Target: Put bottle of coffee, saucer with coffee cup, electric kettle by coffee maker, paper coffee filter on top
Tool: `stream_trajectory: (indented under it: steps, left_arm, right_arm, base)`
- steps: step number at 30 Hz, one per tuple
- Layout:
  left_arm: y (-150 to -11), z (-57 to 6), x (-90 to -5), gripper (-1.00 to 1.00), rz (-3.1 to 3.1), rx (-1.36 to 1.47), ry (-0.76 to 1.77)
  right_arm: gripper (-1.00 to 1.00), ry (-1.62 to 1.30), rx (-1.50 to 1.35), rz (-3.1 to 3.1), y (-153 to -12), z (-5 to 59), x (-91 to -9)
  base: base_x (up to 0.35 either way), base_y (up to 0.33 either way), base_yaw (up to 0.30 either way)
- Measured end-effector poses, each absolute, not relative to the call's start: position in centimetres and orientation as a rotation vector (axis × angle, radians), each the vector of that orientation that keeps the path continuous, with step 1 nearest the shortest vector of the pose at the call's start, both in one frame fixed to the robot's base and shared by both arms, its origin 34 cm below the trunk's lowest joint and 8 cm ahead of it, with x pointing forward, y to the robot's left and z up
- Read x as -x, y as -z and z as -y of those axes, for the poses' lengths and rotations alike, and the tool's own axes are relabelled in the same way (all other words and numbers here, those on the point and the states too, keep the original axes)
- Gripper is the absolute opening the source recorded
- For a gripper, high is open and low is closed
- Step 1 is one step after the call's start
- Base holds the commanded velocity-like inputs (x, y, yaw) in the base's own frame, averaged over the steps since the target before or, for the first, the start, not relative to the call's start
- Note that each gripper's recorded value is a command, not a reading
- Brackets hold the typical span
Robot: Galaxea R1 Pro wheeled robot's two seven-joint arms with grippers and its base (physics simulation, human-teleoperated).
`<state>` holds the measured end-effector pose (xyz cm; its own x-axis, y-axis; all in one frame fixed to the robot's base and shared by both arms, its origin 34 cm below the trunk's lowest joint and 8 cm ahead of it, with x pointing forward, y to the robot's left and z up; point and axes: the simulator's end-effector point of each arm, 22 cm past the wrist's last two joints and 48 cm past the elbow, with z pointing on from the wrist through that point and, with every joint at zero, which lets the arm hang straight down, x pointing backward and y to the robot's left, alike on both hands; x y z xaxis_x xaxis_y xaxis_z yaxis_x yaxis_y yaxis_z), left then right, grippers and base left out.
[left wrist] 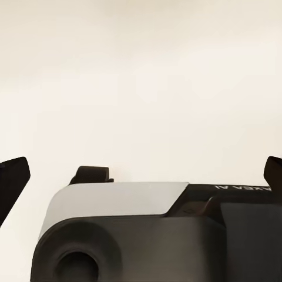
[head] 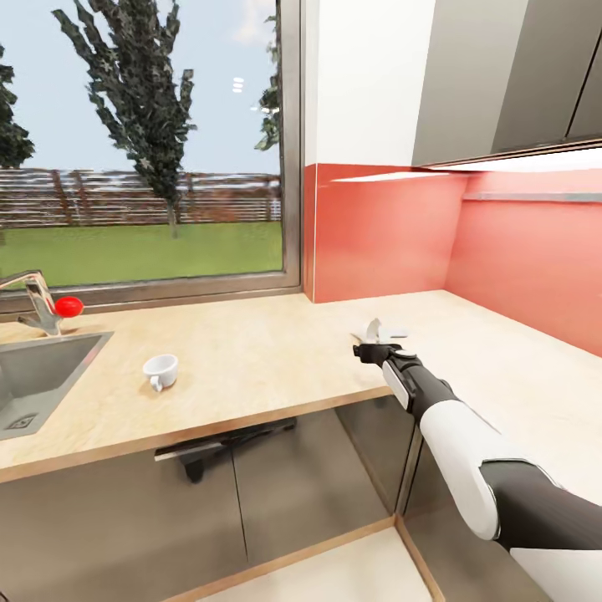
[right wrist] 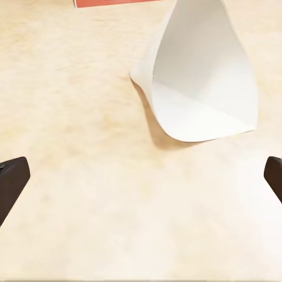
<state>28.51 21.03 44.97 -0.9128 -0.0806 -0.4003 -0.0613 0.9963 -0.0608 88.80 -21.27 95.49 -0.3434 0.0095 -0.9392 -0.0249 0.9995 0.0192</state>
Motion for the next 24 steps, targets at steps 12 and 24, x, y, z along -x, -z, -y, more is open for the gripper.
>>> stream_trajectory:
  steps: [12, 24]
  left_arm:
    - [-44.2, -21.0, -28.4, 1.00, -2.726, 0.101, 0.065]
    - [-43.7, -21.0, -28.4, 1.00, -2.726, 0.100, 0.067]
  right_arm:
    - [1.00, -0.035, 0.016, -1.915, -94.9, 21.0, -88.8]
    - [1.00, -0.037, 0.015, -1.859, -95.6, 20.9, -89.1]
  base:
    - [0.000, 0.000, 0.000]
    - [0.000, 0.000, 0.000]
